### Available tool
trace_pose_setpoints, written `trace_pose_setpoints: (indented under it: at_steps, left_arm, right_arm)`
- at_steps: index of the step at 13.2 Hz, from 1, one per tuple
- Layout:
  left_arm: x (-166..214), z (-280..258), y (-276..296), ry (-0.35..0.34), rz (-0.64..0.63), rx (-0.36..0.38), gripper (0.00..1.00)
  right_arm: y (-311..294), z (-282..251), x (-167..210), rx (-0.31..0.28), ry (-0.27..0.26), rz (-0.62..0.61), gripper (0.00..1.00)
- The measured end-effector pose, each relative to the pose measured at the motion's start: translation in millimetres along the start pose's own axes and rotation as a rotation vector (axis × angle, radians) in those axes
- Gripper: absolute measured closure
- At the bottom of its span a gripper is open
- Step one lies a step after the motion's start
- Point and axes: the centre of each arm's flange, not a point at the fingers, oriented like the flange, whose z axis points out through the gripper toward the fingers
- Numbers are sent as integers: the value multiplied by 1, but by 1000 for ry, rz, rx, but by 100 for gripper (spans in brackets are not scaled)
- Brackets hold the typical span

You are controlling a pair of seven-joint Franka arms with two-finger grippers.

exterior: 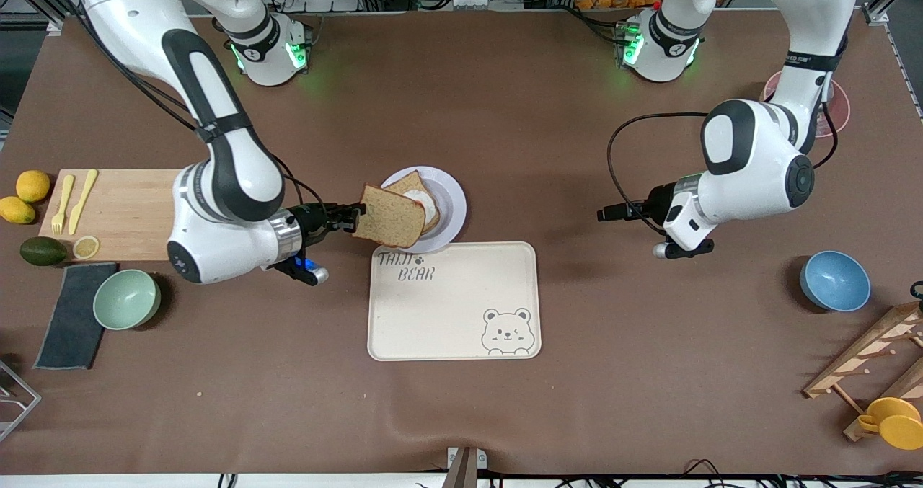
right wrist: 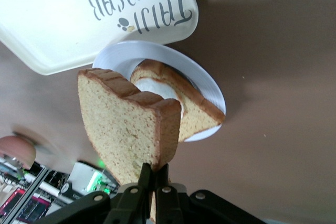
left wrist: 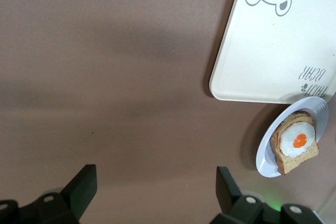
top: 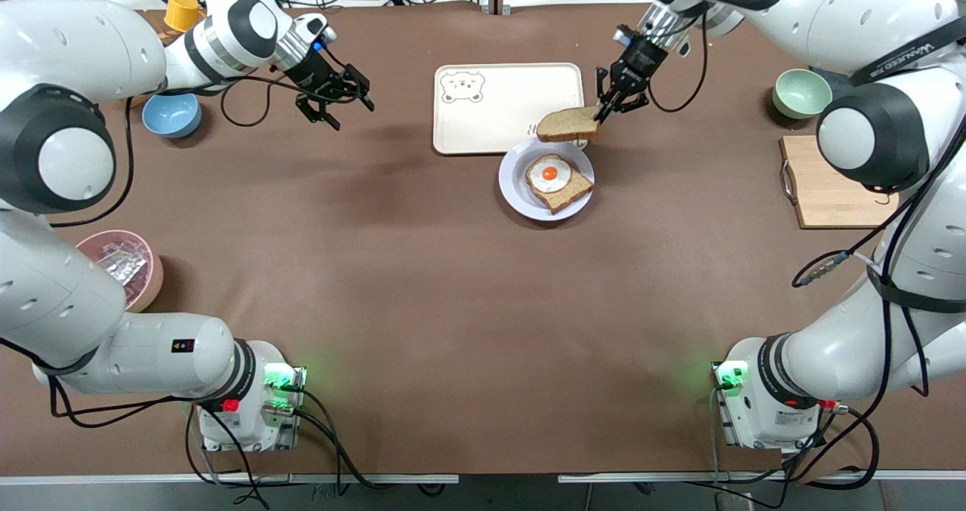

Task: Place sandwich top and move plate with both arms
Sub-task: 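Lay the bread slice onto the egg toast and open the right gripper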

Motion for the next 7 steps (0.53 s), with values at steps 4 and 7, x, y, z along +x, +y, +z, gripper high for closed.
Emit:
trace_pose_setpoints:
  at_steps: [4, 7]
  left_arm:
    - [3, 4, -2, 5, -4, 0, 0]
    - [5, 7, -2, 5, -3, 0, 0]
  right_arm:
    - [9, 25, -11, -11, -15, -56, 94]
    - [21, 35, -14, 16, 5, -62, 94]
